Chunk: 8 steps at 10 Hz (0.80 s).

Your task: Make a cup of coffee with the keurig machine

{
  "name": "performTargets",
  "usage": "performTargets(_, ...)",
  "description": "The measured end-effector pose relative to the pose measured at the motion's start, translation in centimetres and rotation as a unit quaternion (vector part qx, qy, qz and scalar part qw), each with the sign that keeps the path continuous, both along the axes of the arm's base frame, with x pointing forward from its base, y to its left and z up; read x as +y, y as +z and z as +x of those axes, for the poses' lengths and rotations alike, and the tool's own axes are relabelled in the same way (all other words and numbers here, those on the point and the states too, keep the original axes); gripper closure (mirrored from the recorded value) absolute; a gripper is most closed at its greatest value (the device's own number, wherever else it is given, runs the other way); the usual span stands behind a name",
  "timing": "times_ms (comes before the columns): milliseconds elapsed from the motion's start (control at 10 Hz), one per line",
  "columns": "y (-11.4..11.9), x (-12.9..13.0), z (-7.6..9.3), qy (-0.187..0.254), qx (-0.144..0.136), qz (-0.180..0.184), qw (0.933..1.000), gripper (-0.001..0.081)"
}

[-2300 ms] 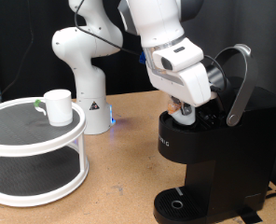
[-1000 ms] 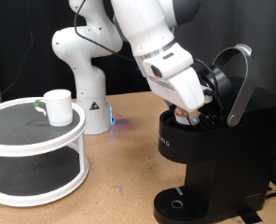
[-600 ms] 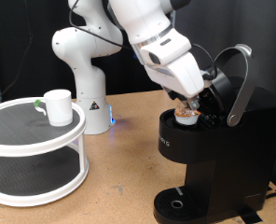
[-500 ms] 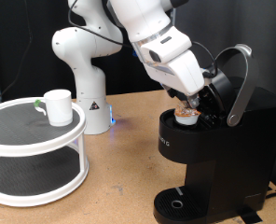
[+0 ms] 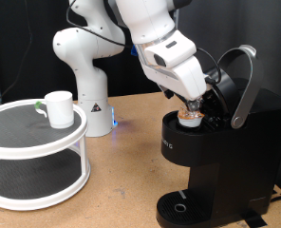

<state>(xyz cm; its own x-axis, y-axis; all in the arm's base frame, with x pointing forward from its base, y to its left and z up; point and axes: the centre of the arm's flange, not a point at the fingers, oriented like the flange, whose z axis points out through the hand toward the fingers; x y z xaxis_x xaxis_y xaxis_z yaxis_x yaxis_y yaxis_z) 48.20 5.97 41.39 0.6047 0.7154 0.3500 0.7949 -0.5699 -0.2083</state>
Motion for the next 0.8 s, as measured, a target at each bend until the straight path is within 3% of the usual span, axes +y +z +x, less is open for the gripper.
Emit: performTargets(800,-2.6,0.1,-1.3,0.015,0.021,-0.023,0.9994,-0.0002)
